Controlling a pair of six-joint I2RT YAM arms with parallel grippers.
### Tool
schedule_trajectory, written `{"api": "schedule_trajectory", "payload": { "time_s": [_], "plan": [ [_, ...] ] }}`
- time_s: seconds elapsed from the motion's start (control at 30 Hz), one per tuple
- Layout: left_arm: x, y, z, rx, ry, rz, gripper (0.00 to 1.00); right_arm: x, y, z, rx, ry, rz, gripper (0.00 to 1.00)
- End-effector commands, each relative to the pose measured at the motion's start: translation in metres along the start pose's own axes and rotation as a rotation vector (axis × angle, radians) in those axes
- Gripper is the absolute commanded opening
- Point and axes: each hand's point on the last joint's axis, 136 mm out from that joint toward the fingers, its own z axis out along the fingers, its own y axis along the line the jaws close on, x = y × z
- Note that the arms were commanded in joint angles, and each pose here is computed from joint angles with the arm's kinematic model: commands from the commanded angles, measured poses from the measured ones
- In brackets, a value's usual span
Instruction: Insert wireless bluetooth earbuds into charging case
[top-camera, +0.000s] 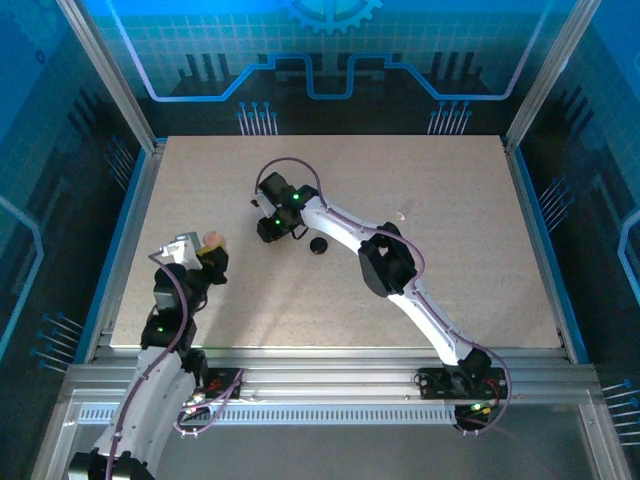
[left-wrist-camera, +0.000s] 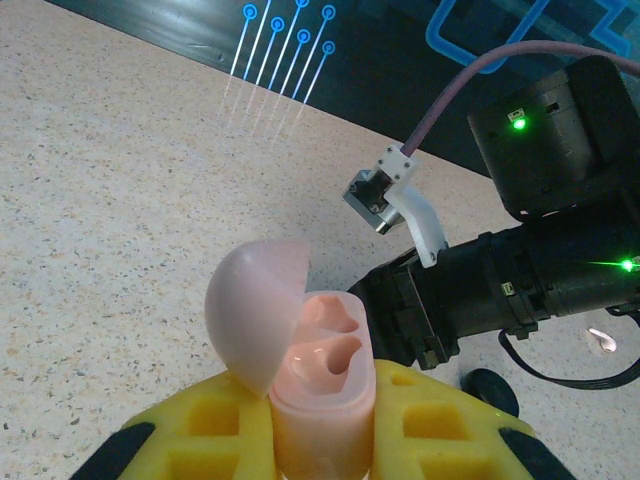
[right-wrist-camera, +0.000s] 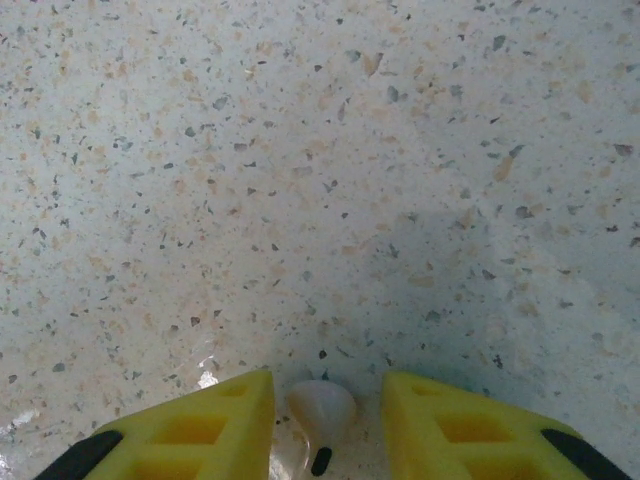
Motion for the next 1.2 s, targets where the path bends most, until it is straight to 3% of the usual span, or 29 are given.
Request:
{"api": "schedule_trajectory", "payload": {
  "time_s": [0.0,0.4,0.6,0.93,1.17],
  "plan": [
    [-0.017,-0.005,-0.004,0.01,-0.042,0.023,0.08,0.012,0.003,0.015,0.015,0.036,-0.02,0.31],
    [-0.016,-0.006,-0.004,0.015,-0.039,0.026,0.08,0.025,0.003,0.005,0.119,0.085,-0.096,0.31],
    [-0.014,-0.006,-0.003,0.019,-0.032,0.03,0.08,0.023,0.0,-0.001,0.151,0.078,-0.101,0.24],
    [-0.007,-0.014,0.004,0.078,-0.01,0.024,0.08,0.008,0.003,-0.047,0.161,-0.029,-0.085,0.23],
    [0.006,-0.031,0.014,0.201,0.017,0.018,0.07,0.01,-0.007,-0.089,0.196,-0.104,-0.062,0.23]
  ]
}}
